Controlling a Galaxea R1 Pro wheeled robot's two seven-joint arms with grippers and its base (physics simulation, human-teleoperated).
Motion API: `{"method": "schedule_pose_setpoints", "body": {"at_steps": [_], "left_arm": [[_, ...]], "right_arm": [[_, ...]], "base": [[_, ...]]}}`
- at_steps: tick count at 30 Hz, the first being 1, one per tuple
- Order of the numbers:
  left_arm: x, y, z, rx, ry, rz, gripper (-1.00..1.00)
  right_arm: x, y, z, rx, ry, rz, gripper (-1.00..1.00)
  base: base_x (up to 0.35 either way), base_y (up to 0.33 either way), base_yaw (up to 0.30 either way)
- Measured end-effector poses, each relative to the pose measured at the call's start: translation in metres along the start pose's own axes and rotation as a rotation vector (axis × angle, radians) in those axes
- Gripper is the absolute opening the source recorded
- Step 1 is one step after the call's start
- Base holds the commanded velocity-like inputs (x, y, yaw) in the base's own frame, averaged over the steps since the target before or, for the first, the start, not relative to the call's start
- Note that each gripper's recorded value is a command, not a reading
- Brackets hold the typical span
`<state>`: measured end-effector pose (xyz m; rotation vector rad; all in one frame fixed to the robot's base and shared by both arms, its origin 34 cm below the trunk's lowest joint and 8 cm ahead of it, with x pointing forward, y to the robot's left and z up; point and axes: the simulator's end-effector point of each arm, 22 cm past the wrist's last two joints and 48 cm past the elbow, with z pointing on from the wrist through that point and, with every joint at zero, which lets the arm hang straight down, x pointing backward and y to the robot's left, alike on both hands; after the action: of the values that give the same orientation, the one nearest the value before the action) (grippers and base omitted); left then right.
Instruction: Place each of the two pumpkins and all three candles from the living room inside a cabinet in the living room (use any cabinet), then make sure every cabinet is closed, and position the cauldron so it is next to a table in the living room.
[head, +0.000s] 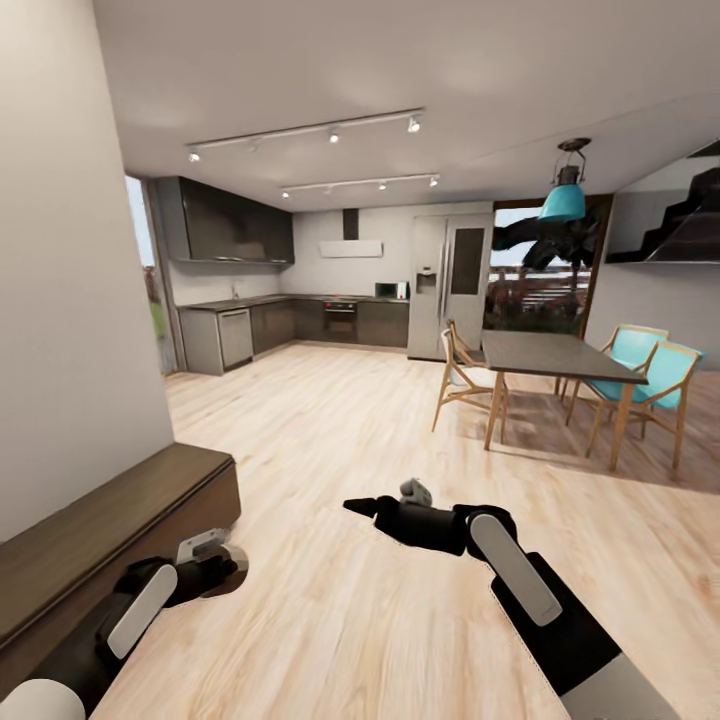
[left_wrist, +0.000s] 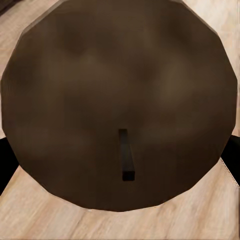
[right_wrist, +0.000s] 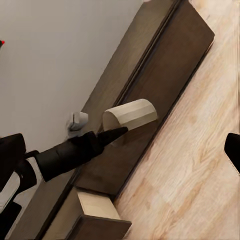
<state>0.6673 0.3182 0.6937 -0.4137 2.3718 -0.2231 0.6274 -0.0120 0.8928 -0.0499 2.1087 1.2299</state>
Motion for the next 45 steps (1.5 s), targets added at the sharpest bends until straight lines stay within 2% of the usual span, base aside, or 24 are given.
{"method": "schedule_pose_setpoints", "body": {"at_steps": [3, 13, 28, 45], "left_arm": [[0.001, 0.000, 0.001, -0.001, 0.002, 0.000, -1.00], [0.006, 0.002, 0.006, -0.006, 0.016, 0.000, -1.00], [0.013, 0.006, 0.012, -0.013, 0.033, 0.000, -1.00], [0.014, 0.005, 0.013, -0.013, 0.034, 0.000, -1.00]], "right_arm": [[-0.003, -0.006, -0.001, -0.009, -0.006, 0.023, 1.00], [-0.001, -0.019, 0.002, 0.001, 0.001, 0.051, 1.00], [0.003, -0.031, 0.007, 0.015, 0.011, 0.070, 1.00], [0.003, -0.041, 0.007, 0.027, 0.010, 0.096, 1.00]], "base": [[0.343, 0.000, -0.241], [0.343, 0.000, -0.109], [0.311, -0.105, -0.047], [0.020, -0.011, -0.283]]}}
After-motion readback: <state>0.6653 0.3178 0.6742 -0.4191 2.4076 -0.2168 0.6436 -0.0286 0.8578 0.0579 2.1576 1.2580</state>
